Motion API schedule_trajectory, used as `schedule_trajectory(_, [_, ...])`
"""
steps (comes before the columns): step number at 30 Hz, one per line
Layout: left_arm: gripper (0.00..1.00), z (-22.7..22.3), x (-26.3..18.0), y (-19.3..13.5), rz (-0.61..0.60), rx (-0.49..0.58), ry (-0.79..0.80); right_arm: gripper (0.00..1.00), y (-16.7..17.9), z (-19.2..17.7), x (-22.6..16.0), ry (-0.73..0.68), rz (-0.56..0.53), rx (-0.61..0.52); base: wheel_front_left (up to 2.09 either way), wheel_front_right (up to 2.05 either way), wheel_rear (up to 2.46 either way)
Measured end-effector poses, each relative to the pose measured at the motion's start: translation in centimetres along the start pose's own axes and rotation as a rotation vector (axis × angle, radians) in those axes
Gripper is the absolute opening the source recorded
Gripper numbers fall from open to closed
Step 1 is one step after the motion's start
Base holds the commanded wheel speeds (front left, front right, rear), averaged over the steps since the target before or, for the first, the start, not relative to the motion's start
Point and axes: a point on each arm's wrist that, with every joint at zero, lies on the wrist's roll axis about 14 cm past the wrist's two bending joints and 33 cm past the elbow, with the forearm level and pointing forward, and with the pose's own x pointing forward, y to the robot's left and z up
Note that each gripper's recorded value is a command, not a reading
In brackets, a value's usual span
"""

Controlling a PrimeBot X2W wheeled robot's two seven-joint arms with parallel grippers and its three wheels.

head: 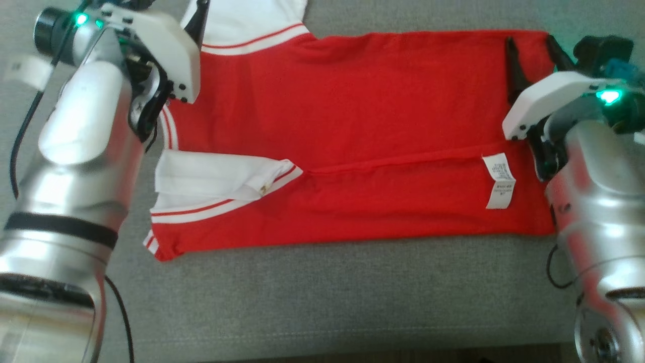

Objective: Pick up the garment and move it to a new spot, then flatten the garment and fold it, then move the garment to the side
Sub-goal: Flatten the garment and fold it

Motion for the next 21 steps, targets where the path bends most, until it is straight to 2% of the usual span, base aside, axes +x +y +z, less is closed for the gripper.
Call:
schedule_trajectory(5, [1.0, -0.8, 1.5, -1.0, -0.053, 0.007, 0.033, 1.0, -0.9, -0.2, 1.0, 0.01, -0.022, -0.001, 0.0, 0.0, 0.0])
schedule_trajectory(9, [1.0, -0.9, 2.4, -0.5, -0.066, 0.021, 0.047, 1.0, -1.2, -0.2, 1.6, 0.012, -0.029, -0.001, 0.0, 0.0, 0.0])
schedule_trajectory(10, [1.0, -0.9, 2.6, -0.4, -0.069, 0.031, 0.051, 0.82, -1.2, -0.2, 1.7, 0.014, -0.027, -0.002, 0.0, 0.0, 0.0])
schedule_trajectory(11, [1.0, -1.0, 2.8, -0.3, -0.07, 0.03, 0.054, 0.51, -1.1, -0.3, 1.8, 0.014, -0.024, -0.009, 0.0, 0.0, 0.0])
schedule_trajectory(13, [1.0, -1.3, 3.2, -0.1, -0.072, 0.021, 0.066, 0.05, -1.1, -0.1, 2.0, 0.012, -0.021, -0.017, 0.0, 0.0, 0.0])
schedule_trajectory(14, [1.0, -1.4, 3.4, 0.0, -0.072, 0.016, 0.07, 0.0, -1.1, -0.1, 2.1, 0.011, -0.021, -0.02, 0.0, 0.0, 0.0])
schedule_trajectory(21, [1.0, -2.4, 3.9, -0.4, -0.09, -0.002, 0.098, 0.0, -1.2, 0.1, 1.7, 0.006, -0.017, -0.036, 0.0, 0.0, 0.0])
